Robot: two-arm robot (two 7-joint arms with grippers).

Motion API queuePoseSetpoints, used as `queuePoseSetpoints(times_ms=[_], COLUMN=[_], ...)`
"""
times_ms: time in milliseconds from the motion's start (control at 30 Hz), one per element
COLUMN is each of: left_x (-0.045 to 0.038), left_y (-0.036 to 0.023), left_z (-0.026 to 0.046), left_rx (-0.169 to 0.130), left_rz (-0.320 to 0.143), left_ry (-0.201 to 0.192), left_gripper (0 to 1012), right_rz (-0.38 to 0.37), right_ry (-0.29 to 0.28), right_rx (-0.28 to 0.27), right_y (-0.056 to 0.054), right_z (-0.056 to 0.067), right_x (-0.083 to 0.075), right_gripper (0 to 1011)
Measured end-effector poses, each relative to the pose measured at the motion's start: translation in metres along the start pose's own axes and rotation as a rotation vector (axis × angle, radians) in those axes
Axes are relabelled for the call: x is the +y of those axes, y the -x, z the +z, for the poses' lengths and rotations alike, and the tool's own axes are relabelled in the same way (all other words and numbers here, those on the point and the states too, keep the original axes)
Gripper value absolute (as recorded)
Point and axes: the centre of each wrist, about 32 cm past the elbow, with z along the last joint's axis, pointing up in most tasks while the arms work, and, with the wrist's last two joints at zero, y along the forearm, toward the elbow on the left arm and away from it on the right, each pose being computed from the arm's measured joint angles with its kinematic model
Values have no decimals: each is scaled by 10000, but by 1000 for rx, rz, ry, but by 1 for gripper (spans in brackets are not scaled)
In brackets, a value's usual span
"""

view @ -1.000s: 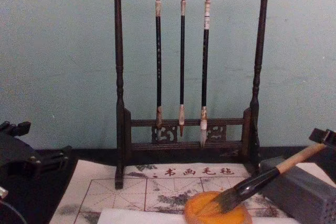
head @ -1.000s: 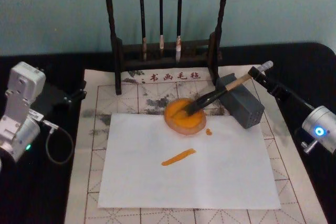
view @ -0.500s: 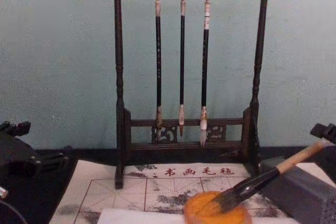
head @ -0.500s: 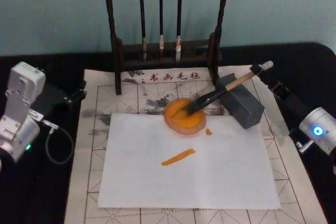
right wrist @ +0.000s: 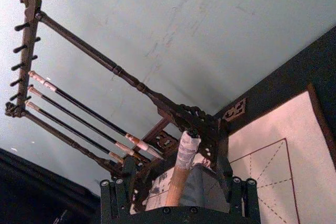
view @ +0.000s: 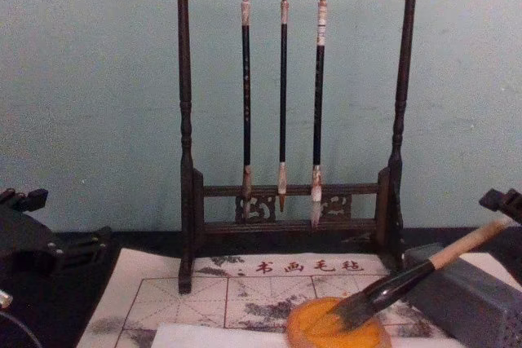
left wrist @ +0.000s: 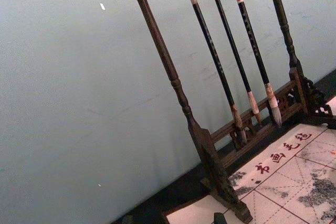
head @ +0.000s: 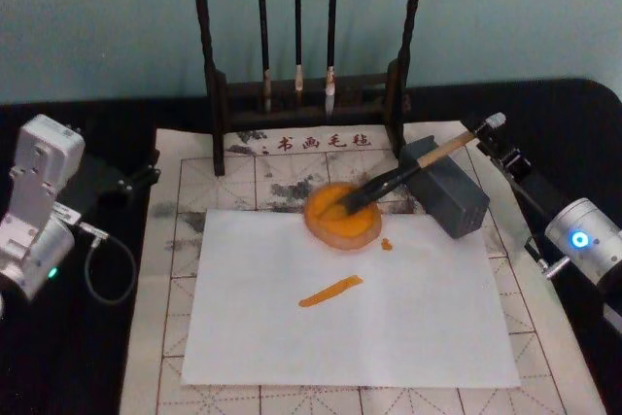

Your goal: Pick up the brush from the inkstone, write on the paper, then place the brush back to its original position.

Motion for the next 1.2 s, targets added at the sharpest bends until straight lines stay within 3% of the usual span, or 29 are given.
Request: queuePoseSetpoints(times_ms=[533,1200], left_x=[0,0], left_y=[0,0], left_z=[0,0], left_rx=[0,0], left_rz=[0,0], left_ry=[0,0], left_gripper=[1001,1001], right_rz=[-42,-55], right_ry=[-34,-19], right_rx=[55,42], right_y=[43,83], right_z=[-54,-42], right_x=[57,73], right_gripper=[1000,1000])
